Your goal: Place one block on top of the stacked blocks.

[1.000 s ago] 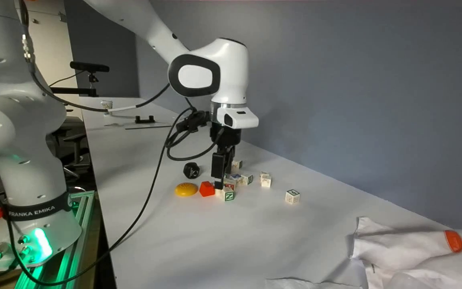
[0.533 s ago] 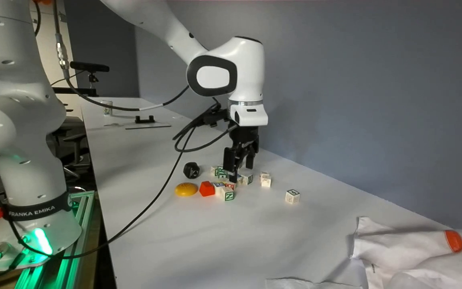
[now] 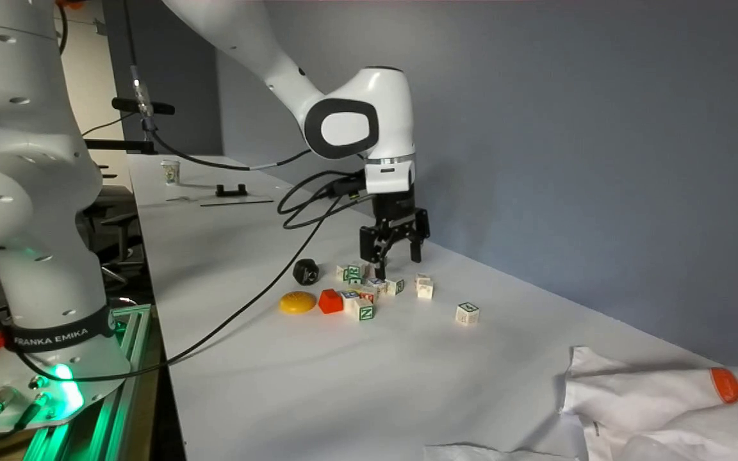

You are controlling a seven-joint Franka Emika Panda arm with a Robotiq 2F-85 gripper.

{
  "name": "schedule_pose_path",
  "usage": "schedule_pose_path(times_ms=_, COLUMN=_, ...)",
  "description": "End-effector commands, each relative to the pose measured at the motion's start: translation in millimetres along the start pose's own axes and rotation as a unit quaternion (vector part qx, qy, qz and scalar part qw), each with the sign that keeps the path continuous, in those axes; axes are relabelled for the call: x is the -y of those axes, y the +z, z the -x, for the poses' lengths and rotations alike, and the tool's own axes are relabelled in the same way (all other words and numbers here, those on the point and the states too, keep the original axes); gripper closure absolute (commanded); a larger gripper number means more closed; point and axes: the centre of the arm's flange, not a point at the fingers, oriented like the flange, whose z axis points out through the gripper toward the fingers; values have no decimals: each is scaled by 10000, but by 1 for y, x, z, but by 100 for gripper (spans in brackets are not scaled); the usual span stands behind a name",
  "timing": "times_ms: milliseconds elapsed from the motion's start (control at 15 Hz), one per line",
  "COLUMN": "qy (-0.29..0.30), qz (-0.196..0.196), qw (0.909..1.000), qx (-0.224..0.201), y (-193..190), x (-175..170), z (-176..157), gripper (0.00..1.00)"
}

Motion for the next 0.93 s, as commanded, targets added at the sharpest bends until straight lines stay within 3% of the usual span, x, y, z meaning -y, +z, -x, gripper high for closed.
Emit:
schedule_pose_path(times_ms=0, qy=31, qz=-1, qw=10000, qx=-12, y=0, x=-1, z=0, gripper=0)
schedule_pose_path(times_ms=133, qy=51, qz=-7, qw=10000, qx=-18, y=-1, x=0, z=0, gripper=0)
schedule_pose_path(times_ms=467, qy=-618, qz=-533, qw=9883, qx=1290, y=19, x=-3, z=16, gripper=0)
schedule_pose_path(times_ms=867, qy=-219, qz=-64, qw=9790, qx=2027, y=32, x=-21, z=29, gripper=0)
